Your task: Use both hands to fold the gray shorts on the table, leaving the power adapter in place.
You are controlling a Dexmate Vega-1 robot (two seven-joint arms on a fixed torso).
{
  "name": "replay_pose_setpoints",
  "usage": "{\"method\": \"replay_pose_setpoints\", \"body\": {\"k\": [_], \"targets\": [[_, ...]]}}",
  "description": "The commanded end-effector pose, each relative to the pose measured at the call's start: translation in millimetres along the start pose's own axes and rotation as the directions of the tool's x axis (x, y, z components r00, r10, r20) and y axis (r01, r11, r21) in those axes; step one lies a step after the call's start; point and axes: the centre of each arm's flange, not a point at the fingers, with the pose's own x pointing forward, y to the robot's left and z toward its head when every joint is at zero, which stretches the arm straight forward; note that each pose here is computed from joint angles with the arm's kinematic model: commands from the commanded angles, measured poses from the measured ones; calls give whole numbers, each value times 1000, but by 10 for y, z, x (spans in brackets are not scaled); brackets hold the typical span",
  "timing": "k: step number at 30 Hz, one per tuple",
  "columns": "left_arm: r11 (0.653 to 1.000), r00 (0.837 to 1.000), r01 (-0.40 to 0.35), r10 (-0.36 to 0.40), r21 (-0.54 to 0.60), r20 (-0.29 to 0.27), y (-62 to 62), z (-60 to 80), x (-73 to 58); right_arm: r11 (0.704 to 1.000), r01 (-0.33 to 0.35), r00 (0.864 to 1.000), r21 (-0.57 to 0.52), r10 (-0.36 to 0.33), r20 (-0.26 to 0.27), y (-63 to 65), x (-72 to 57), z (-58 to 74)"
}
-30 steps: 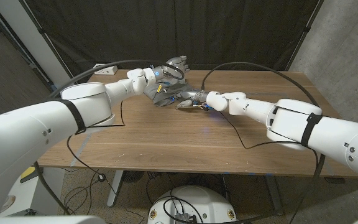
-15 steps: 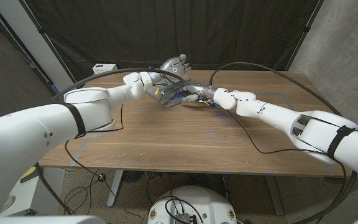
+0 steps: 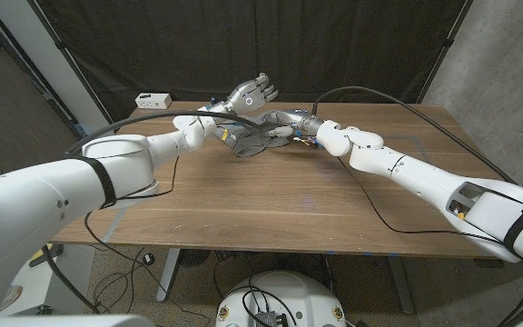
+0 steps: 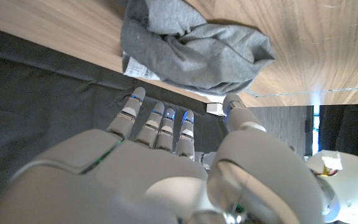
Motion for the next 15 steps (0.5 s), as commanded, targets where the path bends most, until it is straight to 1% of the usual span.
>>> {"method": "replay_pose_setpoints", "body": {"k": [1,5,8,11,15], "targets": [[1000,985,-17,15,-7,-174,57,-226,-222,996,89,992,7,-88,-86,-251,-156,-147],[999,967,-13,2,-41,-256,88,-302,-313,995,100,990,28,-97,-101,-269,-144,-206],[997,946,-14,-12,-79,-325,123,-353,-364,993,112,987,42,-107,-118,-282,-131,-257],[992,920,-24,-28,-128,-392,164,-407,-408,989,133,984,67,-123,-130,-291,-130,-319],[975,878,-58,-53,-216,-475,226,-477,-464,979,170,978,117,-152,-146,-312,-141,-407]]}}
